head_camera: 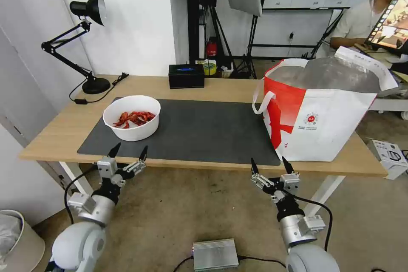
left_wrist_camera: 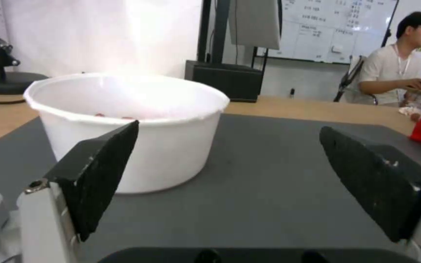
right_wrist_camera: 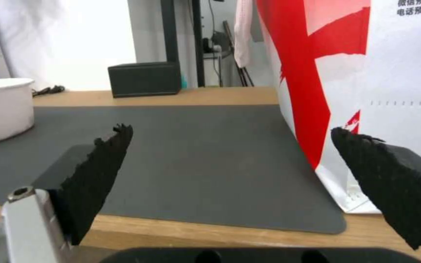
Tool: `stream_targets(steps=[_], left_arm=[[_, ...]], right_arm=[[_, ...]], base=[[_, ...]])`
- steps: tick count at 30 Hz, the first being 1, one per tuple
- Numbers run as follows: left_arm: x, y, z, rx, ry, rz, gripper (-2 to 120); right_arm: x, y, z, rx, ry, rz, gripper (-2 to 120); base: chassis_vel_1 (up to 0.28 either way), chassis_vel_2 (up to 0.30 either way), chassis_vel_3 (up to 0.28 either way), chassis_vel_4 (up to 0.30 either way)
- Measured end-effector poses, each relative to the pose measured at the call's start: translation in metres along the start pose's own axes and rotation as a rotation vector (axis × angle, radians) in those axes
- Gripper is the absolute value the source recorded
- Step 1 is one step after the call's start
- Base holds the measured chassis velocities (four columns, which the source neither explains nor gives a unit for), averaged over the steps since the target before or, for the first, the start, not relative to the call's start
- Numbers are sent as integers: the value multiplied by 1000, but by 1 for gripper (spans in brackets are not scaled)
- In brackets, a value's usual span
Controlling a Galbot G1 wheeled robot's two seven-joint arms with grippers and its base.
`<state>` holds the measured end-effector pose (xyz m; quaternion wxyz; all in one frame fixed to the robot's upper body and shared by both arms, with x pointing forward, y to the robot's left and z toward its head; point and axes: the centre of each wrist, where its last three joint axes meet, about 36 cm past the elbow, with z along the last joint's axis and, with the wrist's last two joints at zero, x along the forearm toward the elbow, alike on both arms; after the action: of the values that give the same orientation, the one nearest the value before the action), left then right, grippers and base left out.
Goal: Pick up the trash from the table and place it into the takeout bag.
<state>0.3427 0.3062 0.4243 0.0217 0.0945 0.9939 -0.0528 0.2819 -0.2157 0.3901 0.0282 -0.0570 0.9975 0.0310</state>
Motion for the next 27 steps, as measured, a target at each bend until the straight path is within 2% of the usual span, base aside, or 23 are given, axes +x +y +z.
stream_targets(steps=[4, 9, 11, 14, 15, 17, 19, 20, 23, 24, 27], left_arm=[[-9, 3, -8, 7, 9, 4, 100], [-24, 10, -25, 59, 33, -3, 100], [-33, 17, -37, 100, 44, -14, 100], [-39, 25, -45, 96, 51, -19, 100], [-45, 35, -55, 87, 66, -23, 100], [-49, 40, -61, 80, 75, -23, 100], [-62, 59, -79, 40, 104, -23, 100], [-62, 59, -79, 40, 104, -23, 100], [-86, 89, -99, -29, 155, -11, 100], [-86, 89, -99, -29, 155, -11, 100], [-110, 114, -109, -72, 210, -6, 100]], right_arm=[[0, 0, 0, 0, 0, 0, 100], [0, 0, 0, 0, -1, 0, 100], [0, 0, 0, 0, -1, 0, 100], [0, 0, 0, 0, -1, 0, 100], [0, 0, 0, 0, -1, 0, 100], [0, 0, 0, 0, -1, 0, 100], [0, 0, 0, 0, -1, 0, 100], [0, 0, 0, 0, -1, 0, 100], [0, 0, 0, 0, -1, 0, 100], [0, 0, 0, 0, -1, 0, 100], [0, 0, 0, 0, -1, 0, 100]], base=[[0, 0, 0, 0], [0, 0, 0, 0], [0, 0, 0, 0], [0, 0, 0, 0], [0, 0, 0, 0], [0, 0, 0, 0], [0, 0, 0, 0], [0, 0, 0, 0], [0, 0, 0, 0], [0, 0, 0, 0], [0, 0, 0, 0]])
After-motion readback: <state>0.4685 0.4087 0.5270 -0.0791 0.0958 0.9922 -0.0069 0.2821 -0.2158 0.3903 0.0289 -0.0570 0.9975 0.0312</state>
